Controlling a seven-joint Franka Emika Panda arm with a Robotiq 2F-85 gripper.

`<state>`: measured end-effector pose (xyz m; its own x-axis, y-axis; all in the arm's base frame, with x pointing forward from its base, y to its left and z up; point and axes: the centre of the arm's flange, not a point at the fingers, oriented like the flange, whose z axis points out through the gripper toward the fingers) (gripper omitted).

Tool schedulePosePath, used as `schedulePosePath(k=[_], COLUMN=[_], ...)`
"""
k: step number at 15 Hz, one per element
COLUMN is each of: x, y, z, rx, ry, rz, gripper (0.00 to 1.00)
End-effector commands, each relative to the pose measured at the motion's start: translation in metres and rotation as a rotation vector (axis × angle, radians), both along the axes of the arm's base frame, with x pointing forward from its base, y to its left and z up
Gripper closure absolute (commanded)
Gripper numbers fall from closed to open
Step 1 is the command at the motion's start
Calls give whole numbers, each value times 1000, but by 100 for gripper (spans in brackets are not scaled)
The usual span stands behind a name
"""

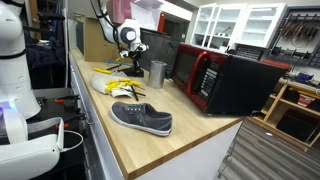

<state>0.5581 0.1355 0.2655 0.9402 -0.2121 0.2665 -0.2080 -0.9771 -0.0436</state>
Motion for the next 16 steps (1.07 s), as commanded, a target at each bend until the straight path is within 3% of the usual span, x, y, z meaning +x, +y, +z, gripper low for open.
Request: schedulePosePath(k=[1,12,16], x=[3,-2,-9], y=[7,44,47], z=[2,-13,16], rx=[-2,48,94], ry=[-79,-77,-137], rz=[-39,-63,-71], gripper=[100,100,100])
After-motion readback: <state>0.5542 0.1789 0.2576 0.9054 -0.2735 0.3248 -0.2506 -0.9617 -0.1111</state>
